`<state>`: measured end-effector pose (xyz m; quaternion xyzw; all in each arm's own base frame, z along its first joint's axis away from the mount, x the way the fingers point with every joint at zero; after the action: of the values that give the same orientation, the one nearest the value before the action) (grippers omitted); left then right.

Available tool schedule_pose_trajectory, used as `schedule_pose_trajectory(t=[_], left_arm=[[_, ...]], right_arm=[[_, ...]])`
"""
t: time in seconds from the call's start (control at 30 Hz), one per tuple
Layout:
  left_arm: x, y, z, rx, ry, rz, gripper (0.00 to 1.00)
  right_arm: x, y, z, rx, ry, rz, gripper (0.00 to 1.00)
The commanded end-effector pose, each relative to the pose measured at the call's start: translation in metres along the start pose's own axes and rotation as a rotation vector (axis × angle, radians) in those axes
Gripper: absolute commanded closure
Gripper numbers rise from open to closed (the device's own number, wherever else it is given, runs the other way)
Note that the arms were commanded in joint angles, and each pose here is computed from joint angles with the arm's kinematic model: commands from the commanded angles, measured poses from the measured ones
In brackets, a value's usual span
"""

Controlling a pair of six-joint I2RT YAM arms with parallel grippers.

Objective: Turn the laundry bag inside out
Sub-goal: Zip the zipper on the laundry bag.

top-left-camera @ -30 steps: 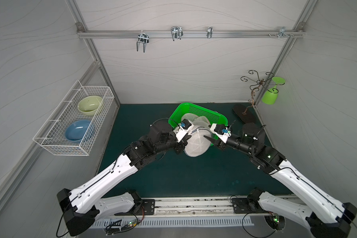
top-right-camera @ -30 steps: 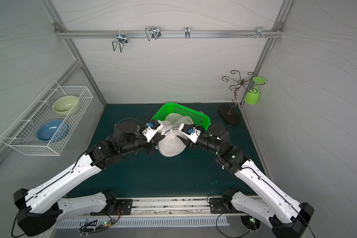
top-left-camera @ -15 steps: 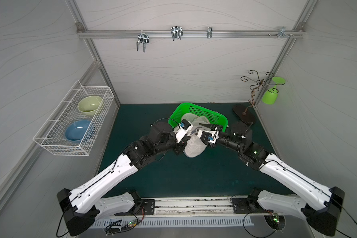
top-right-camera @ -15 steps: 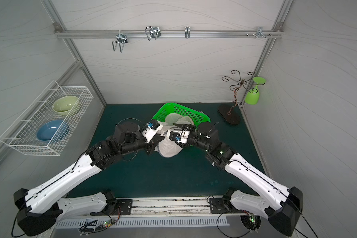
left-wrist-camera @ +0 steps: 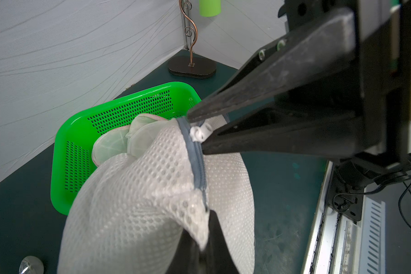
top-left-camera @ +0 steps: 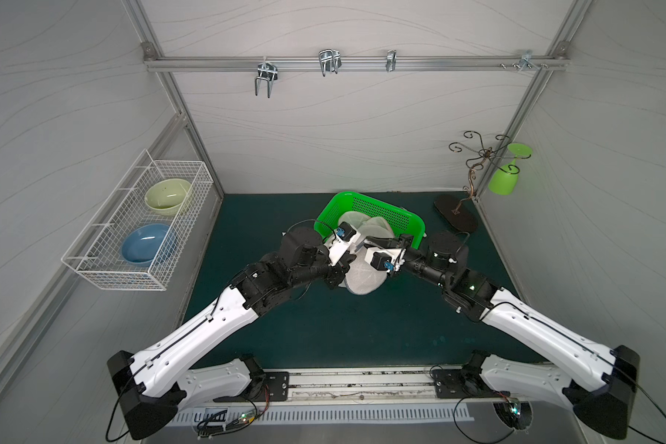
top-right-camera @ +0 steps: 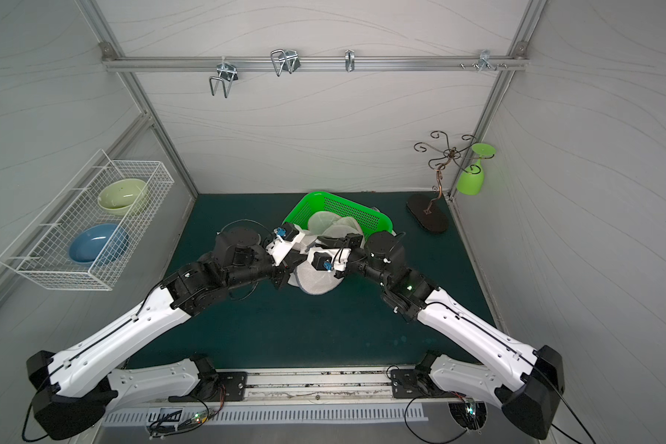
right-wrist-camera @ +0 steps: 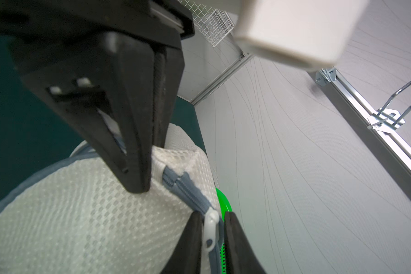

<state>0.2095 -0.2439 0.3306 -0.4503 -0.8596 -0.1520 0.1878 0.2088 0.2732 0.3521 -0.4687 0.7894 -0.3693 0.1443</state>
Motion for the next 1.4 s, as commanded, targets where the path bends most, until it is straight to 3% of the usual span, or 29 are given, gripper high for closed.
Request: schedule_pose_trajectory(t=[0.0, 0.23, 0.43, 0.57, 1.0, 1.27, 1.33, 1.37], left_arm=[[0.011, 0.003, -0.026, -0.017, -0.083, -0.009, 1.00], [0.012, 0.004, -0.023, -0.034, -0.076, -0.025, 1.00], [0.016, 0.007, -0.014, -0.076, -0.064, -0.062, 1.00], [0.021, 0.010, -0.008, -0.121, -0.090, -0.099, 1.00], [0.038, 0.008, -0.005, -0.239, -0.330, -0.180, 1.00], [0.041, 0.011, -0.003, -0.212, -0.438, -0.231, 1.00], [0.034, 0.009, 0.004, -0.212, -0.392, -0.204, 1.00], [0.030, 0.008, 0.009, -0.208, -0.351, -0.185, 0.91]], right_arm=[[0.004, -0.006, -0.007, 0.006, -0.019, 0.032, 0.86], [0.006, -0.008, -0.005, -0.008, -0.003, 0.046, 1.00], [0.011, -0.009, -0.003, -0.110, 0.023, 0.042, 1.00], [0.017, -0.004, -0.001, -0.324, 0.067, -0.002, 1.00], [0.060, -0.018, 0.051, -1.363, 0.241, 0.036, 1.00], [0.065, -0.006, 0.064, -1.661, 0.225, -0.057, 1.00], [0.065, -0.013, 0.057, -1.663, 0.188, -0.066, 1.00], [0.066, -0.019, 0.051, -1.644, 0.167, -0.066, 1.00]])
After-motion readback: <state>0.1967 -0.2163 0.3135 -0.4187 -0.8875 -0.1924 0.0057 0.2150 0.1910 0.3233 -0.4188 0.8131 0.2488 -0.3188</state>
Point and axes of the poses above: each gripper's point midway between its finger pads, its own x axis back along the fingers, its own y axis along the line the jaws close on, z = x × y, the point moved 4 cm from there along x, back along the fingers, and after that the axes turned 5 degrees about -x, right-handed, at the moved point
